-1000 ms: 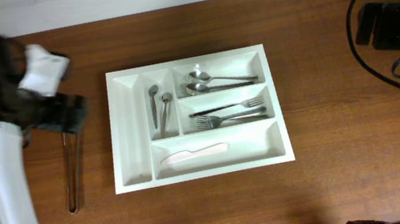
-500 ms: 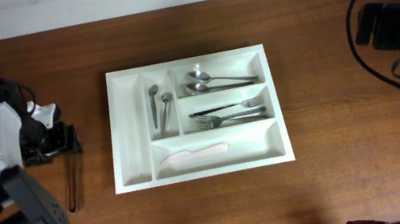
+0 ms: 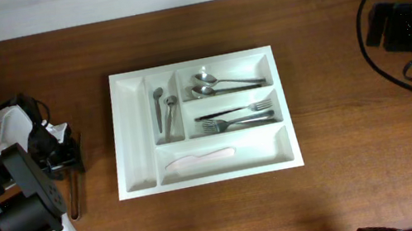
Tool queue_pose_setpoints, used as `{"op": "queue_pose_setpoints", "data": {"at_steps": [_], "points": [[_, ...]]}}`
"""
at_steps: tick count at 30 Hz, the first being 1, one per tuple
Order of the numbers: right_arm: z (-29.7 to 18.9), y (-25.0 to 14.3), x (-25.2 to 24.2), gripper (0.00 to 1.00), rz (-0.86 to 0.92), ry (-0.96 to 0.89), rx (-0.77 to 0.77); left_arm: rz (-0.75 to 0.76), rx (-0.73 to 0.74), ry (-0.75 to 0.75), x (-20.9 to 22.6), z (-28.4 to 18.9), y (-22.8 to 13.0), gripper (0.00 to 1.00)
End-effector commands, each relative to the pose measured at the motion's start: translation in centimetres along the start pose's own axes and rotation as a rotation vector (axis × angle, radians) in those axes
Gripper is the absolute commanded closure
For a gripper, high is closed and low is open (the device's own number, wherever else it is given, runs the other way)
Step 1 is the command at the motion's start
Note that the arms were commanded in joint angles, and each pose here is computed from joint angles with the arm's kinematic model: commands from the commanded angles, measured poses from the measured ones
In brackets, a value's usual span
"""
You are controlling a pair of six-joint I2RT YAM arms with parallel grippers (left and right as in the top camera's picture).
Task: Pack container
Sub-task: 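Move the left gripper to the silver tongs and grasp them, then place the tongs in the tray's long left compartment and release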
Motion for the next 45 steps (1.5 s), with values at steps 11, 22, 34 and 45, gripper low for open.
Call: {"op": "queue_pose_setpoints", "data": {"at_steps": [11, 22, 34, 45], "points": [[-0.1, 0.0, -0.1, 0.01, 0.011, 0.000, -0.004, 0.047, 0.054, -0.016, -1.7, 1.0, -0.3, 0.83], [-0.1, 0.0, -0.1, 0.01, 0.011, 0.000, -0.004, 0.088, 0.027, 0.020, -5.0, -5.5, 0.2, 0.98], [-0.1, 0.0, -0.1, 0.01, 0.011, 0.000, -0.005, 0.223, -0.253, -0.096, -14.9, -13.9, 0.6, 0.98], [-0.1, 0.0, -0.1, 0.01, 0.011, 0.000, -0.004, 0.248, -0.426, 0.033, -20.7, -14.1, 4.5, 0.97]]}}
Point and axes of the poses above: each gripper's point midway between its finger pads, its own z axis out along the fingers, its own x axis along the line the jaws close on, y = z × x, the point moved 2 cm from there along -z, back along the fingers, and after that the axes turned 3 degrees about z, right-handed, at the moved point
